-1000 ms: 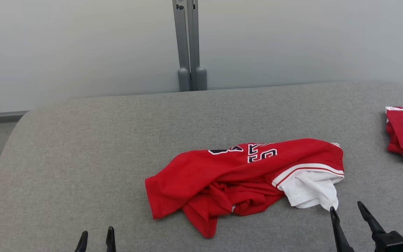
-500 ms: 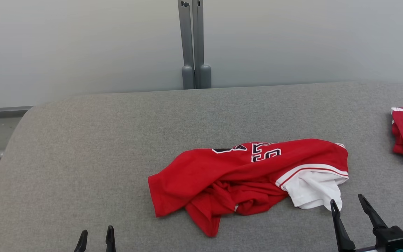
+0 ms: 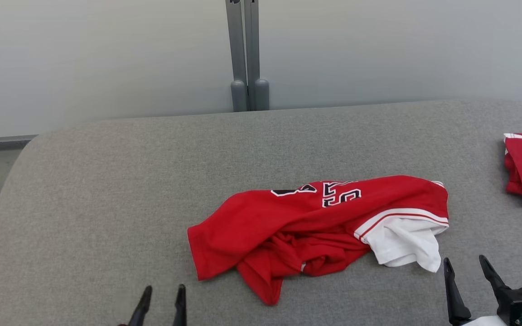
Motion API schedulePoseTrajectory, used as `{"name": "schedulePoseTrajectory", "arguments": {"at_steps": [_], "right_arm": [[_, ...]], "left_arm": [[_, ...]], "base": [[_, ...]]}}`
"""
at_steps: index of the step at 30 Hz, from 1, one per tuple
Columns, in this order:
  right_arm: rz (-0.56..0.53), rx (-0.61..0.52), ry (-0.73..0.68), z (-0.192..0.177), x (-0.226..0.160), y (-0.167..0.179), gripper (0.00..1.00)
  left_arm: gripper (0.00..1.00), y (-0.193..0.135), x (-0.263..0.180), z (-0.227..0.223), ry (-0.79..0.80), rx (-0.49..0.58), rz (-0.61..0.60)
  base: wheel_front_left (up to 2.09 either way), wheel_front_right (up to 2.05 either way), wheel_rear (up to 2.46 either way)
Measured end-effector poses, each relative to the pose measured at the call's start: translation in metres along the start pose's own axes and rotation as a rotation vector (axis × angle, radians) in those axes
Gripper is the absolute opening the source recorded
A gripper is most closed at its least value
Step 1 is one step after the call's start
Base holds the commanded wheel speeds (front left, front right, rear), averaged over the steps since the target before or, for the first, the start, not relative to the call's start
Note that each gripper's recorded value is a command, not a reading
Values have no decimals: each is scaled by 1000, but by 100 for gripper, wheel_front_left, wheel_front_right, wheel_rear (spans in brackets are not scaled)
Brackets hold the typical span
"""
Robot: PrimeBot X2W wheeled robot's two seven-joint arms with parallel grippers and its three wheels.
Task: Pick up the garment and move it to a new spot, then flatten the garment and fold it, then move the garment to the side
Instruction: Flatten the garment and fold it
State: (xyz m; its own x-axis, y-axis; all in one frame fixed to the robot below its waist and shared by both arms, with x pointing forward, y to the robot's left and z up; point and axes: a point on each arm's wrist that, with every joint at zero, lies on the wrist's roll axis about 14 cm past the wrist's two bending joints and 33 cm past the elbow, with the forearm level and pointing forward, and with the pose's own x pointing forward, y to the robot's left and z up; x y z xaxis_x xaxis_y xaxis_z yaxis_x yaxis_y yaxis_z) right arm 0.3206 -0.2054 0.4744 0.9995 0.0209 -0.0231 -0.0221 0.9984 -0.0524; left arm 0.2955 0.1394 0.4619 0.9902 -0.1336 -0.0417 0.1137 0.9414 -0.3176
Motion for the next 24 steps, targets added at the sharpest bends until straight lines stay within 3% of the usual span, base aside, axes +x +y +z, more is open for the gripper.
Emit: {"name": "schedulePoseTrajectory", "arguments": {"at_steps": [4, 11, 17, 24], "right_arm": [[-16, 34, 123, -36, 10, -4, 100], [19, 75, 275, -60, 43, 9, 100], [39, 104, 306, -66, 56, 18, 100], [59, 122, 327, -73, 61, 24, 100]], "left_arm": [[100, -23, 4, -39, 133, 1, -88], [100, -24, 21, -76, 278, 8, -126], [100, -16, 38, -73, 277, 27, -111], [100, -28, 47, -77, 303, 107, -197]], "base": [[0, 0, 0], [0, 0, 0], [0, 0, 0], [0, 0, 0]]}}
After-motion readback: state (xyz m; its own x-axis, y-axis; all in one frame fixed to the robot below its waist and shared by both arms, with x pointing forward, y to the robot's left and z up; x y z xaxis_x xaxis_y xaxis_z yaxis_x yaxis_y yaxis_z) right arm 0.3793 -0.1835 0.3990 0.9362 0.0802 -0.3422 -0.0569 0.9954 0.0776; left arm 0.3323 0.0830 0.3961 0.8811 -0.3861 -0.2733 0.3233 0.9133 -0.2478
